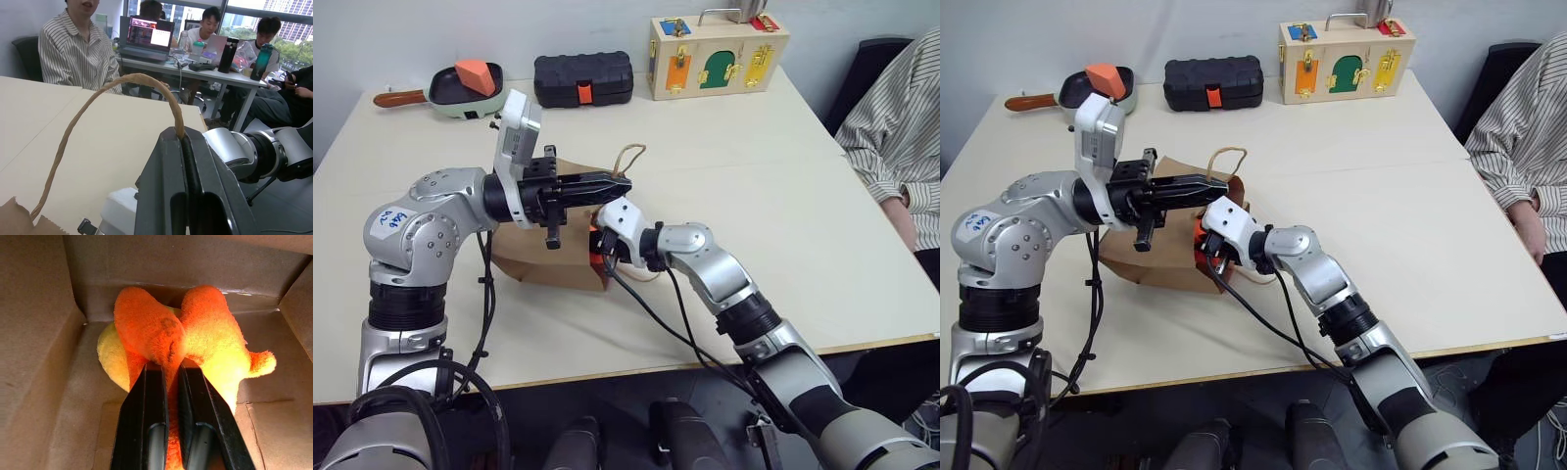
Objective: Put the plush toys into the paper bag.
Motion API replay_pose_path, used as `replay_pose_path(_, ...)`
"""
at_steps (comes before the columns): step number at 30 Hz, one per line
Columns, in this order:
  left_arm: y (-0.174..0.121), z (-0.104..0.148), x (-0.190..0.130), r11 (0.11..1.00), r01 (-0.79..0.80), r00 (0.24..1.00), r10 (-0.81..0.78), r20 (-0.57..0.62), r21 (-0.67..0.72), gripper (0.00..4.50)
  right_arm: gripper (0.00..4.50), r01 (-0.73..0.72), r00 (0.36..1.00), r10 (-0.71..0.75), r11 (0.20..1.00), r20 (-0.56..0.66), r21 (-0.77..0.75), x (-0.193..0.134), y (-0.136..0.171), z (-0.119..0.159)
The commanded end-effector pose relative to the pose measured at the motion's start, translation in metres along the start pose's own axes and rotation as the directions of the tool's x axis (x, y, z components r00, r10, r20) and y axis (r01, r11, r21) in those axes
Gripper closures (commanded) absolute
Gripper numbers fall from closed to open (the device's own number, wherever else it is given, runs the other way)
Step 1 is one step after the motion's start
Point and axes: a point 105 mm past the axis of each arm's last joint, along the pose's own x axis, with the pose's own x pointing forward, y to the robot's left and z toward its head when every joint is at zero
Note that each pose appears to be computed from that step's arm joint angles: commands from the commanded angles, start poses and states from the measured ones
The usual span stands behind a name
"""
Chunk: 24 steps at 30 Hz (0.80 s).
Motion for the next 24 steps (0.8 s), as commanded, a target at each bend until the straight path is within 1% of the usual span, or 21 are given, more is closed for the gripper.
replay_pose_path(1,-0.001,0.011,-0.008,0.999,-0.019,1.000,0.018,0.026,0.049,4.50,2.87,0.007,0.999,-0.007,1.000,0.050,0.007,-0.009,-0.003,0.015)
replay_pose_path(5,0.003,0.008,-0.010,0.998,-0.034,0.999,0.033,0.022,0.045,4.50,1.49,-0.004,0.996,0.003,1.000,0.089,0.008,-0.038,-0.002,0.034)
replay_pose_path(7,0.004,0.007,-0.011,0.998,-0.038,0.999,0.037,0.022,0.044,4.50,0.77,-0.019,0.995,0.017,1.000,0.099,0.019,-0.059,0.002,0.042)
replay_pose_path(10,0.006,0.007,-0.012,0.998,-0.041,0.999,0.040,0.022,0.043,4.50,0.77,-0.015,0.996,0.009,0.998,0.093,0.059,-0.086,0.005,0.045)
replay_pose_path(12,0.007,0.007,-0.013,0.998,-0.043,0.999,0.042,0.022,0.043,4.50,0.77,0.023,0.997,-0.029,0.995,0.067,0.093,-0.107,0.003,0.041)
replay_pose_path(14,0.008,0.006,-0.013,0.998,-0.044,0.999,0.043,0.022,0.043,4.50,0.77,0.058,0.997,-0.062,0.993,0.041,0.107,-0.121,0.002,0.037)
replay_pose_path(16,0.008,0.006,-0.012,0.998,-0.042,0.999,0.041,0.021,0.045,4.50,0.77,0.108,0.994,-0.111,0.977,0.007,0.182,-0.140,0.000,0.027)
replay_pose_path(18,0.007,0.007,-0.012,0.998,-0.037,0.999,0.036,0.021,0.046,4.50,0.77,0.172,0.985,-0.166,0.944,-0.047,0.282,-0.159,0.000,0.012)
replay_pose_path(20,0.006,0.007,-0.011,0.998,-0.031,0.999,0.030,0.021,0.048,4.50,0.77,0.225,0.974,-0.204,0.904,-0.097,0.363,-0.169,0.001,-0.002)
replay_pose_path(22,0.004,0.007,-0.011,0.998,-0.025,1.000,0.024,0.021,0.049,4.50,0.77,0.252,0.967,-0.204,0.826,-0.151,0.505,-0.174,0.011,-0.023)
replay_pose_path(24,0.004,0.007,-0.010,0.999,-0.021,1.000,0.020,0.021,0.049,4.50,0.77,0.238,0.971,-0.170,0.752,-0.168,0.614,-0.174,0.024,-0.035)
